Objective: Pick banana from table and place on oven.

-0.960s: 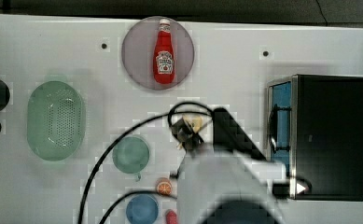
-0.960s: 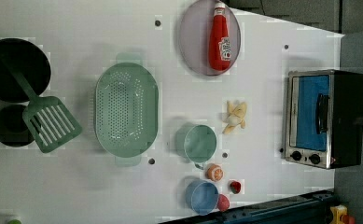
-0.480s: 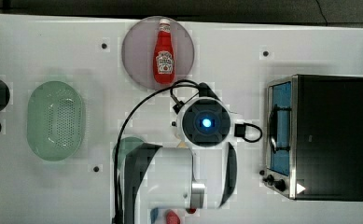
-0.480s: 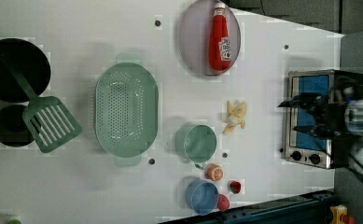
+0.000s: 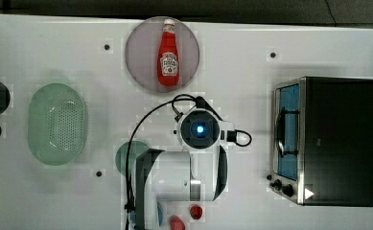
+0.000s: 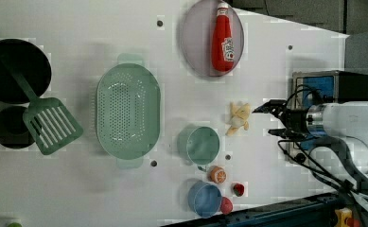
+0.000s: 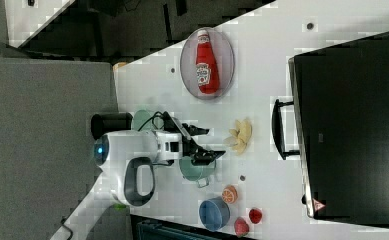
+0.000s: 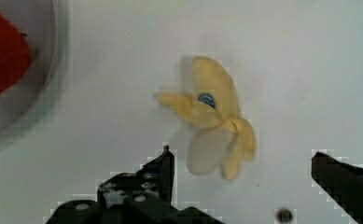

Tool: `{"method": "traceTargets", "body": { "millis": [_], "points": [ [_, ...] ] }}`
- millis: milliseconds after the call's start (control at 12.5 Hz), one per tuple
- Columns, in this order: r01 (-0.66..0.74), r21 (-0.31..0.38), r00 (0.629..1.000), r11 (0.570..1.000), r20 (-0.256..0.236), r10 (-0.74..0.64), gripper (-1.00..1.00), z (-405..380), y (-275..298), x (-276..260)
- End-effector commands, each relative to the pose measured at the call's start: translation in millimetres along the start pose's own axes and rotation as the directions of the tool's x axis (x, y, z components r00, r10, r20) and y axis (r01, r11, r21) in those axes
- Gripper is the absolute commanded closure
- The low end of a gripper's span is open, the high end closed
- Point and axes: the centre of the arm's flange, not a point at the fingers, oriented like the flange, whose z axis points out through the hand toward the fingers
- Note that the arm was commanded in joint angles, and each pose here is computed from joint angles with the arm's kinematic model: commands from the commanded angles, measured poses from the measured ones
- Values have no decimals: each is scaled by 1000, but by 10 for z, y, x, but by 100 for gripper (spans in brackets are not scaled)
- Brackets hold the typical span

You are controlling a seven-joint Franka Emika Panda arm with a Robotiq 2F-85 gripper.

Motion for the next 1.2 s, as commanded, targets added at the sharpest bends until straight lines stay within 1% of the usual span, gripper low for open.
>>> {"method": "traceTargets", "body": {
  "millis": [80,320,560,640,880,1040,1120,1200],
  "points": [
    [-69,19,998,997,-6,69,-100,354,34,58],
    [-67,34,998,997,-18,68,-100,717,67,13],
    [-68,30,998,997,-13,69,-100,953,90,-16],
    [-68,24,998,997,-8,68,-92,1002,95,-27],
    [-67,33,998,997,-15,67,-18,1017,86,-24],
    [-66,33,998,997,-15,66,27,1017,83,-28],
    [-65,35,998,997,-16,66,48,1010,75,-22],
    [-65,36,998,997,-18,66,58,1002,69,-16]
  ]
}}
